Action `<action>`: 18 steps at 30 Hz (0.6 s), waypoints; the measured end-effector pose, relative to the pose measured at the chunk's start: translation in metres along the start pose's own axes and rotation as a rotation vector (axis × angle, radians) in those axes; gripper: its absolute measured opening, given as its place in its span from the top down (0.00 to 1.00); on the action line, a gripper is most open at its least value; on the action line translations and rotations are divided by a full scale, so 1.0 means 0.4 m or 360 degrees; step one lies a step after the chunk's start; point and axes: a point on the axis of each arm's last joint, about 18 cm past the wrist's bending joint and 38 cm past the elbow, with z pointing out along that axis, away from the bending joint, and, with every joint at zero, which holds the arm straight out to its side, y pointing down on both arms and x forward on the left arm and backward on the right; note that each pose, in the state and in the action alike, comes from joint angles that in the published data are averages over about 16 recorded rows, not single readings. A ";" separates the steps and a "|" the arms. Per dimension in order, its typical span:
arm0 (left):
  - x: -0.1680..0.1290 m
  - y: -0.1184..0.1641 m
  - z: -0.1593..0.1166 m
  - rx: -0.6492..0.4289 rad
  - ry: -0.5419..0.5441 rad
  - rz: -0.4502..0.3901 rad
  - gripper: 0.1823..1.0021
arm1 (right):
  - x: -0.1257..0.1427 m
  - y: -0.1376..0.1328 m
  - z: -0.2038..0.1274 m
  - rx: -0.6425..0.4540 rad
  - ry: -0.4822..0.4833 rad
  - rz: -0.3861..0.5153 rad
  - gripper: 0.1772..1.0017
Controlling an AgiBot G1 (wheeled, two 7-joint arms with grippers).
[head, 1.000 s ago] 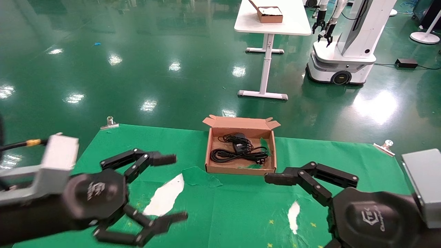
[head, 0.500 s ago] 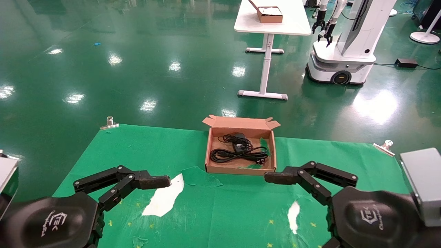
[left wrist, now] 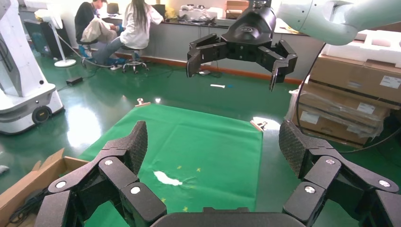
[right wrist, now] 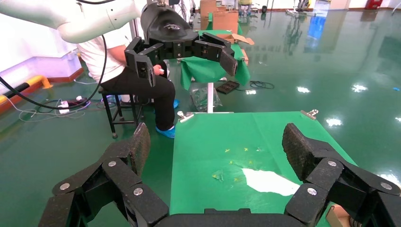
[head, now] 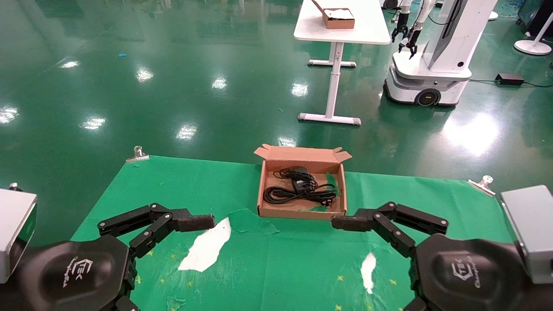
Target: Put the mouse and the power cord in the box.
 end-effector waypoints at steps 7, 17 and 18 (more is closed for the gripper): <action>-0.003 0.002 0.001 -0.0003 -0.0007 -0.0001 0.00 | 0.000 0.000 0.000 0.0000 0.0001 0.0000 0.00; -0.006 0.003 0.002 -0.0006 -0.0012 -0.0001 0.00 | 0.001 0.000 0.000 0.0000 0.0002 0.0000 0.00; -0.006 0.003 0.002 -0.0006 -0.0012 -0.0001 0.00 | 0.001 0.000 0.000 0.0000 0.0002 0.0000 0.00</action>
